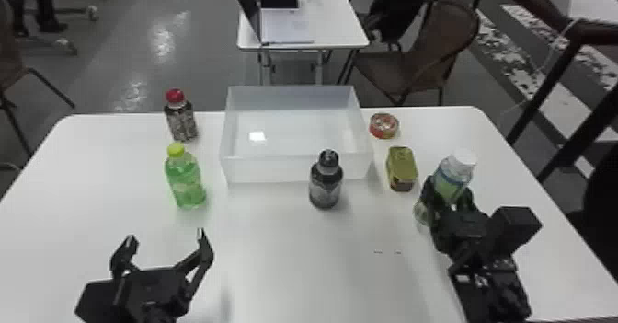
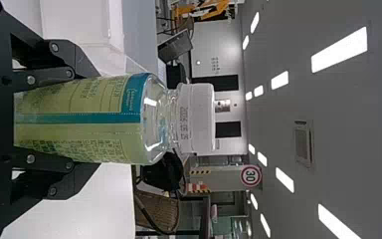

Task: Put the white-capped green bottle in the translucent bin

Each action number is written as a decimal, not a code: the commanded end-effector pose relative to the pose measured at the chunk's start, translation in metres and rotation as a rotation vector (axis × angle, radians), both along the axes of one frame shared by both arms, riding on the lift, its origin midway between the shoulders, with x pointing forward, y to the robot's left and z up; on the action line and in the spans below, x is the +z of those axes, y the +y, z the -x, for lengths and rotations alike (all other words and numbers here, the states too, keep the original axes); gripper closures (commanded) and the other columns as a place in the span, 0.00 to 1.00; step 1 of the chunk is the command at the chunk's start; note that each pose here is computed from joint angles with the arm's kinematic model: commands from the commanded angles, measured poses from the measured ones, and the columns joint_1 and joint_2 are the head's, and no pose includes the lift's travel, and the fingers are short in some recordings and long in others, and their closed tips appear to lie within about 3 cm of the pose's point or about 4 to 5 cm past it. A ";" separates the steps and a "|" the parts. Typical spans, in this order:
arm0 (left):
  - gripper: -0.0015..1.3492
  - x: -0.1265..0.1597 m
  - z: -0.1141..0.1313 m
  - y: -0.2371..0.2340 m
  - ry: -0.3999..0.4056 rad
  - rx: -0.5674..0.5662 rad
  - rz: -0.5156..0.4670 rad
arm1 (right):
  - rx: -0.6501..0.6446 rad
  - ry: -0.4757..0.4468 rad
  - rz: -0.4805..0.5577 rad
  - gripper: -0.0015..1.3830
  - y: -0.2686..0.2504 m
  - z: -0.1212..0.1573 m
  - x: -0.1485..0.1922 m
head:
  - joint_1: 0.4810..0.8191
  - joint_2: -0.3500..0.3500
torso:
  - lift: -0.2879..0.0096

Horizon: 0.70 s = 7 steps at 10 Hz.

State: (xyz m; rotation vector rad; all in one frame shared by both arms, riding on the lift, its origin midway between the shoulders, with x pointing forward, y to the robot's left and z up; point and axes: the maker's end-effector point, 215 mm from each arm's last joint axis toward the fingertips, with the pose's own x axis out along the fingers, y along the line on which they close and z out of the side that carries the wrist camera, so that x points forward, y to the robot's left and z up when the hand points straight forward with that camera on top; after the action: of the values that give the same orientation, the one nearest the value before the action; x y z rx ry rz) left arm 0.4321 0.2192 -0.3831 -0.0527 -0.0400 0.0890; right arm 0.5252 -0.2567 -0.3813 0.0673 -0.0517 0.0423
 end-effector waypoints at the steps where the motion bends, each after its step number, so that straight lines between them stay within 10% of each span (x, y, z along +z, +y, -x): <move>1: 0.11 -0.002 0.001 0.000 0.005 0.001 0.004 | 0.004 -0.027 -0.042 0.67 0.003 -0.006 0.029 | 0.63 0.44 | 0.58; 7: 0.11 -0.006 -0.003 -0.006 0.019 -0.010 0.006 | 0.240 -0.168 -0.142 0.67 0.026 -0.095 0.125 | 0.63 0.46 | 0.58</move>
State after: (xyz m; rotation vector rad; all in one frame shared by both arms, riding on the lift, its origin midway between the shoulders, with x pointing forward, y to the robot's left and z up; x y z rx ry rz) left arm 0.4340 0.2149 -0.3879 -0.0579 -0.0227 0.0819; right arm 0.6107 -0.2290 -0.2624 0.2086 -0.2093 0.2815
